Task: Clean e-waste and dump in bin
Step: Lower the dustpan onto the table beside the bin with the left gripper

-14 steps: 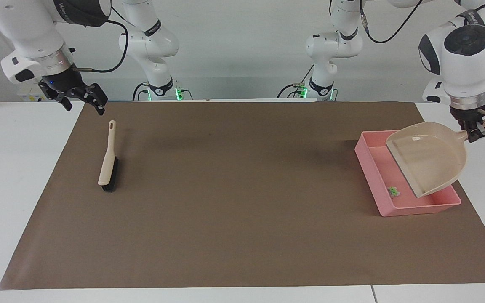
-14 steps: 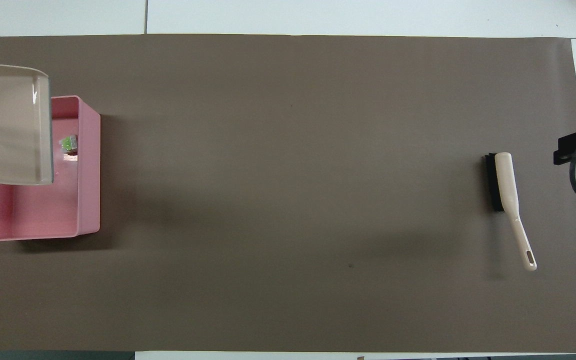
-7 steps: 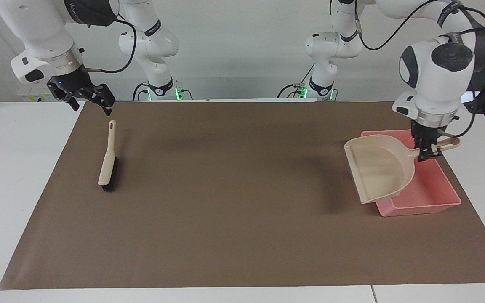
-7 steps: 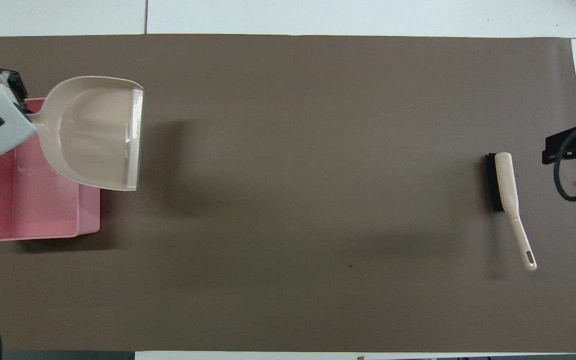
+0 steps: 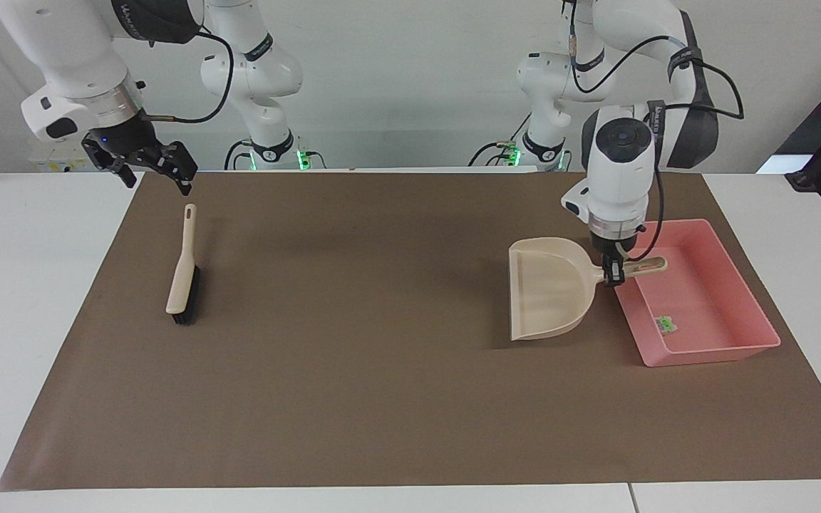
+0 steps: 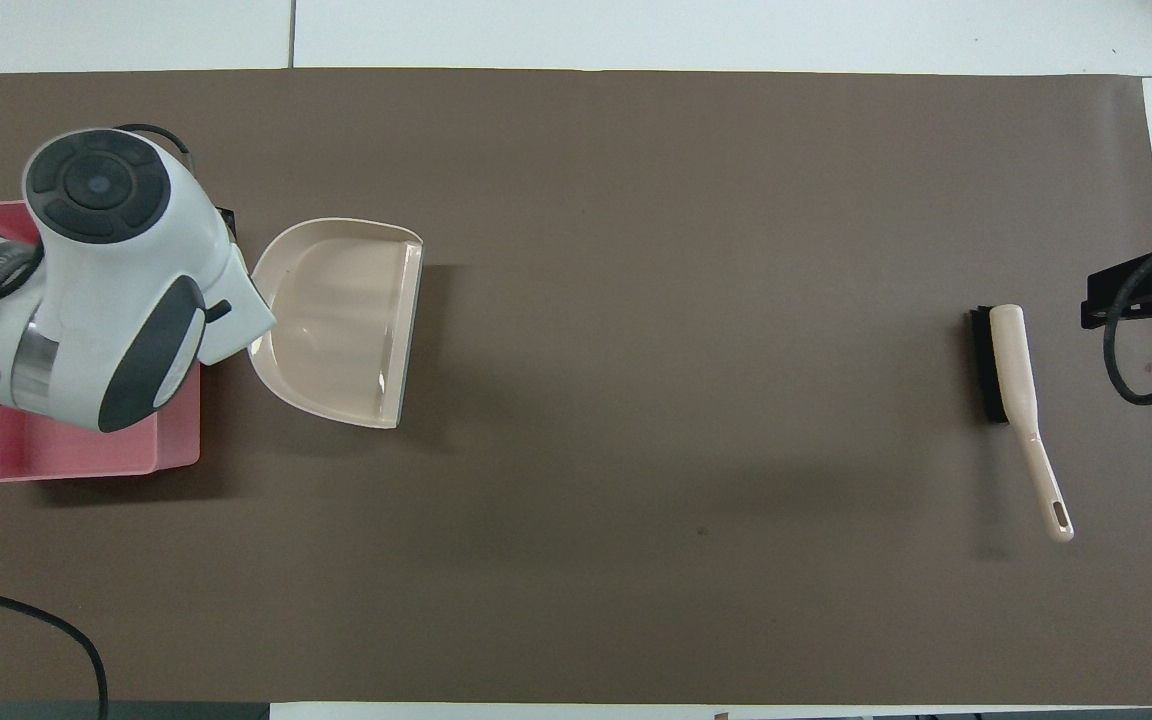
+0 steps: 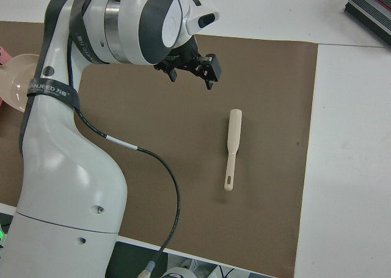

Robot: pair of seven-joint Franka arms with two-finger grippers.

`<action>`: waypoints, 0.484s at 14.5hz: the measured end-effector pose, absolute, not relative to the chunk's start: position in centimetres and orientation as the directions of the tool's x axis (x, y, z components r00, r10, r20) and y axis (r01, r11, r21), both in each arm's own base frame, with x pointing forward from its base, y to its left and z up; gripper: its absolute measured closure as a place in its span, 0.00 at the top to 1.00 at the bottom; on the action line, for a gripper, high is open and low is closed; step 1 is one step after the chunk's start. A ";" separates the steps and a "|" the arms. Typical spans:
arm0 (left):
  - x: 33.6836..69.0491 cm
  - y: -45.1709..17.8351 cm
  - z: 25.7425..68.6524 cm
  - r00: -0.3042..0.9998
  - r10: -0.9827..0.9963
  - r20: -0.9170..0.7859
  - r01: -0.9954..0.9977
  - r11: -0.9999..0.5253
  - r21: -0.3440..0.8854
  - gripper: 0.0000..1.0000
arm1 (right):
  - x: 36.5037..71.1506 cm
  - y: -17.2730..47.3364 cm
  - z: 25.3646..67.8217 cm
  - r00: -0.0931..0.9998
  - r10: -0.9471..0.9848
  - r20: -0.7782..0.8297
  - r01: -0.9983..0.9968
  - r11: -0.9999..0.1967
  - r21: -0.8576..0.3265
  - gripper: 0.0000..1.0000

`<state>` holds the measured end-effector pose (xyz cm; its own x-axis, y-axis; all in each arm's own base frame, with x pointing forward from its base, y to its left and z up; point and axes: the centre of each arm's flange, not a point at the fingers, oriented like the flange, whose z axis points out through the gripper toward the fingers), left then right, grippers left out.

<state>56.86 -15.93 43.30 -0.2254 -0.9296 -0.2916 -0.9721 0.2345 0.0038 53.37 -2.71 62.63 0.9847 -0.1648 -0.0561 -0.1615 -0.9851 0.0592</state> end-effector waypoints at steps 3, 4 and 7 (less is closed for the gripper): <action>54.6 -18.8 39.5 -0.221 -0.934 -0.281 -0.973 0.229 0.004 0.32 | 53.4 -2.6 62.6 0.985 -0.164 -0.056 -0.160 -0.985 0.058 1.00; 54.0 -19.3 38.6 -0.216 -0.936 -0.279 -0.975 0.224 0.004 0.32 | 53.4 -2.6 62.6 0.985 -0.163 -0.056 -0.160 -0.985 0.057 1.00; 53.4 -19.3 37.2 -0.209 -0.940 -0.271 -0.976 0.218 -0.004 0.32 | 53.4 -2.6 62.6 0.985 -0.163 -0.056 -0.160 -0.985 0.057 1.00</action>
